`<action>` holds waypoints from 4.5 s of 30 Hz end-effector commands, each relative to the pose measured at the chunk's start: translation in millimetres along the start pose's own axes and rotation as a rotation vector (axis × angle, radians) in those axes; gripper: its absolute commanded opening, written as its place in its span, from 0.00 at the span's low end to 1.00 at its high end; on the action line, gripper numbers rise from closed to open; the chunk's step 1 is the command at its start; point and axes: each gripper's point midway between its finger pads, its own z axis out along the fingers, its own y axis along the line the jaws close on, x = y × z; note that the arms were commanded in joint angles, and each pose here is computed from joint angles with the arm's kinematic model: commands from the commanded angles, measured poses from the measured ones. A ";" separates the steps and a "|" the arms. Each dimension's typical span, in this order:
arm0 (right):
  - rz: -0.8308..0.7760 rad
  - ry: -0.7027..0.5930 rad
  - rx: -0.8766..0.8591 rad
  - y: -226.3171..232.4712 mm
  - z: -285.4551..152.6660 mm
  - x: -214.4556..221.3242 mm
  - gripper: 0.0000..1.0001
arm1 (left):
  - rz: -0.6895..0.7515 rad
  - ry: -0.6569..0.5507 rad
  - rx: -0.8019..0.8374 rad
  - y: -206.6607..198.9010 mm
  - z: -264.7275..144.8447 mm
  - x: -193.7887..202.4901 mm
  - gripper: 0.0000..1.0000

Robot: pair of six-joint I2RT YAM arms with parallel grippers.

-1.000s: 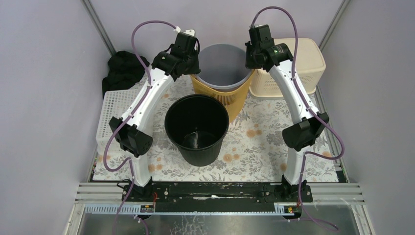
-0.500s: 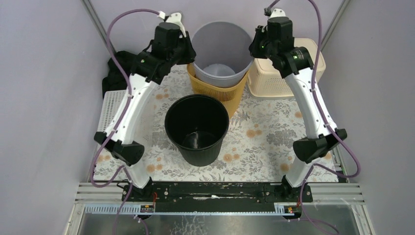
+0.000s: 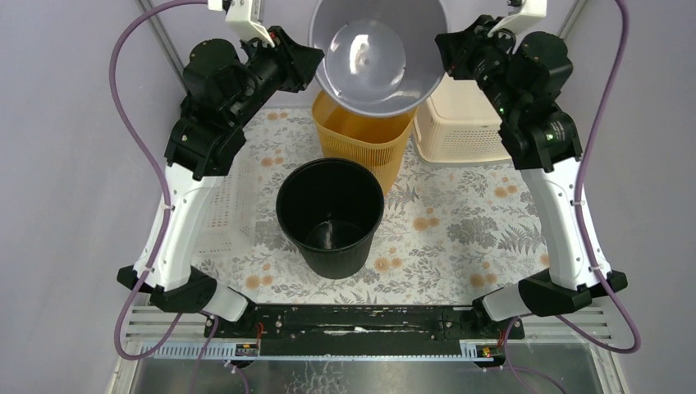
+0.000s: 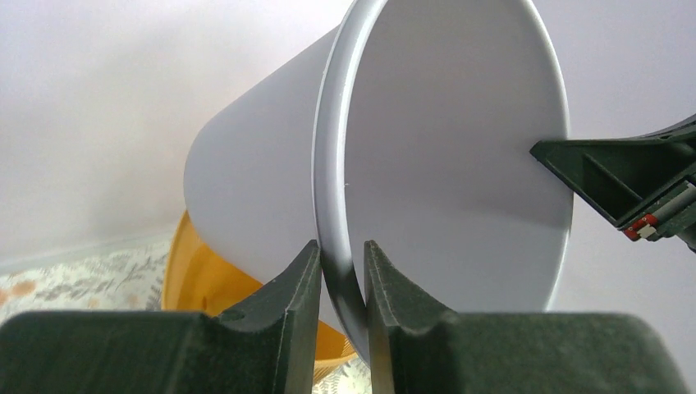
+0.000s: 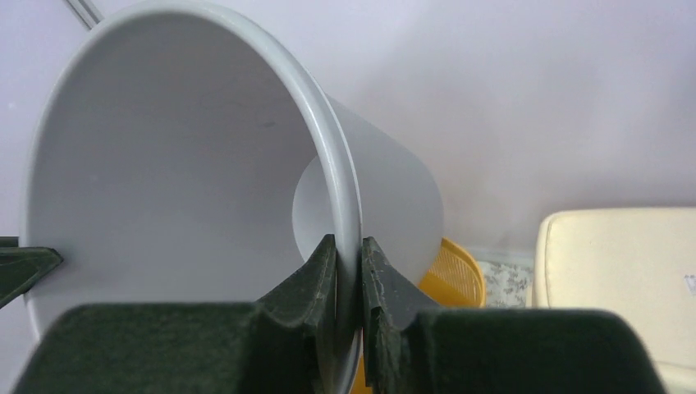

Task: Turn the large container upside down
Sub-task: Pick up the container from the container, then place the container at the center of the board, then move the container to the center of the board.

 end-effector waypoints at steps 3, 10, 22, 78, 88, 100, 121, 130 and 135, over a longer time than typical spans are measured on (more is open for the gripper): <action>-0.025 -0.185 -0.153 39.3 -44.1 -64.2 0.00 | 0.070 -0.104 0.252 -56.6 1.1 -24.4 0.15; -0.052 -0.212 -0.117 36.2 -77.8 -83.3 0.00 | 0.066 -0.049 0.318 -78.1 20.1 -5.0 0.15; -0.075 -0.089 0.040 6.4 -107.4 -65.0 0.00 | 0.021 0.154 0.457 -123.1 47.2 64.9 0.15; 0.026 0.662 0.342 -90.2 -162.9 220.9 0.59 | 0.007 0.726 0.272 -75.3 -23.3 290.6 0.74; 0.016 0.745 0.357 -98.9 -165.6 252.1 0.53 | 0.028 0.639 0.205 -45.0 -52.2 300.0 1.00; -0.002 0.741 0.374 -101.3 -153.7 247.4 0.19 | 0.085 0.562 0.093 -21.7 -41.1 294.8 1.00; -0.070 0.653 0.504 -126.4 -159.7 230.6 0.01 | 0.114 0.325 0.041 -15.8 -41.6 213.1 1.00; -0.050 0.627 0.506 -133.3 -111.4 255.6 0.00 | 0.029 0.292 0.129 -32.4 -92.2 178.1 1.00; 0.005 0.619 0.479 -132.6 -71.4 273.0 0.00 | -0.031 0.310 0.180 -30.7 -130.3 190.2 1.00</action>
